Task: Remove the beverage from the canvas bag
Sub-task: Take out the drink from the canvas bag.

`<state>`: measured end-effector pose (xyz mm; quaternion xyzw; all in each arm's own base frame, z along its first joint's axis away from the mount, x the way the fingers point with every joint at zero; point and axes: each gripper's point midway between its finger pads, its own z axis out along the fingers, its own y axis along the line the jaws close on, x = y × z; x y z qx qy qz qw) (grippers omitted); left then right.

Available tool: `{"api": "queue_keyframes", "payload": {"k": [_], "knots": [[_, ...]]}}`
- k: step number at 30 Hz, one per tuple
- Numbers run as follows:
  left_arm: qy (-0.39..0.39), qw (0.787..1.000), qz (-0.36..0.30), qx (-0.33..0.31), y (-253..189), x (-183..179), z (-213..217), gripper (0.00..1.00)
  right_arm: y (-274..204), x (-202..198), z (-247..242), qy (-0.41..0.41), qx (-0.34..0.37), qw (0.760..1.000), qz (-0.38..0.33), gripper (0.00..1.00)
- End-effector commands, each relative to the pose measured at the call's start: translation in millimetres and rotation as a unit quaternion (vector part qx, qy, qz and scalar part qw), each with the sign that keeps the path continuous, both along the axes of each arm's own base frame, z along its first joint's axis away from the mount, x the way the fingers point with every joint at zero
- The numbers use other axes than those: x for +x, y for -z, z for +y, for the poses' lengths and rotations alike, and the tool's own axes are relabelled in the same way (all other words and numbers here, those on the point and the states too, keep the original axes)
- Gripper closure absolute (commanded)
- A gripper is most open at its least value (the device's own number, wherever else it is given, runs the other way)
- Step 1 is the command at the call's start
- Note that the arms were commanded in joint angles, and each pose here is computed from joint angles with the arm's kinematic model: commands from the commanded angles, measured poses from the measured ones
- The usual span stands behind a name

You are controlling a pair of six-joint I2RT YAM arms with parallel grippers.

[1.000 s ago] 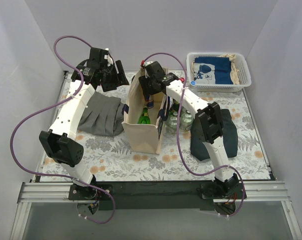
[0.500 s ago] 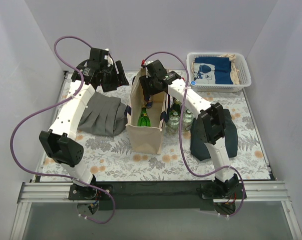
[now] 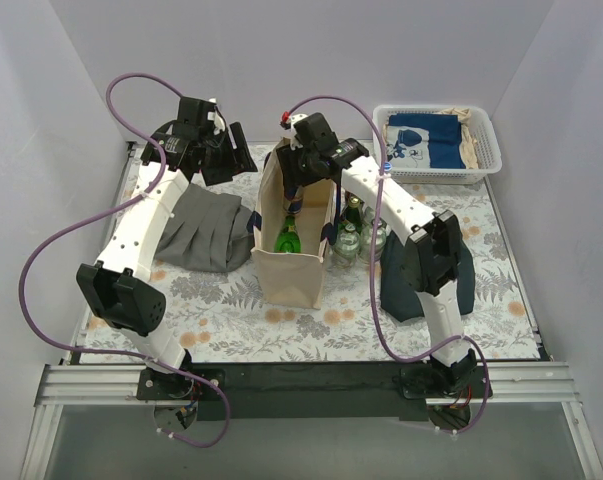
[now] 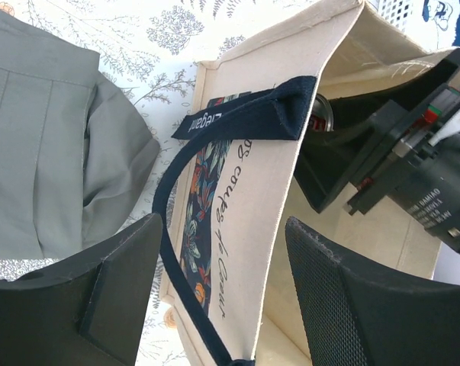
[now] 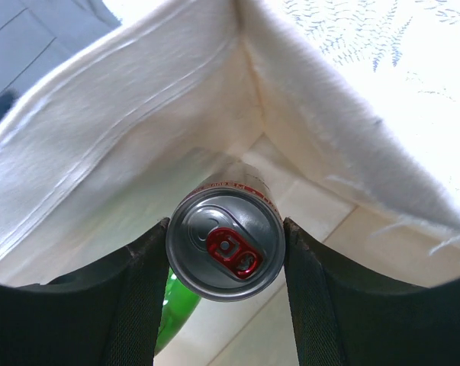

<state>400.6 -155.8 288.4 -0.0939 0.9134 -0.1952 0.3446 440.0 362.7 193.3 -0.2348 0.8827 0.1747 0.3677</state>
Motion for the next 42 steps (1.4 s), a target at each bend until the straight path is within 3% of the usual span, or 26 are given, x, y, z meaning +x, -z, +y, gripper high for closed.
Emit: {"api": "queue_keyframes", "payload": {"k": [1, 16, 32, 42], "knots": [[-0.003, 1.0, -0.02, -0.007, -19.4, -12.9, 5.7, 0.36, -82.7, -11.1, 3.6, -0.015, 0.063, 0.996, -0.062, 0.99], [0.003, 0.999, -0.011, -0.032, -20.7, -25.7, 0.3, 0.36, -112.9, -46.7, -11.4, -0.027, 0.083, 0.995, -0.042, 0.99], [0.014, 0.998, -0.016, -0.056, -28.8, -32.6, -6.5, 0.36, -190.6, -97.5, -22.4, -0.066, 0.161, 0.983, -0.056, 0.99], [0.022, 0.996, -0.014, -0.08, -32.4, -36.1, -14.3, 0.36, -241.4, -114.6, -65.5, 0.003, 0.183, 0.977, -0.113, 0.99]]}}
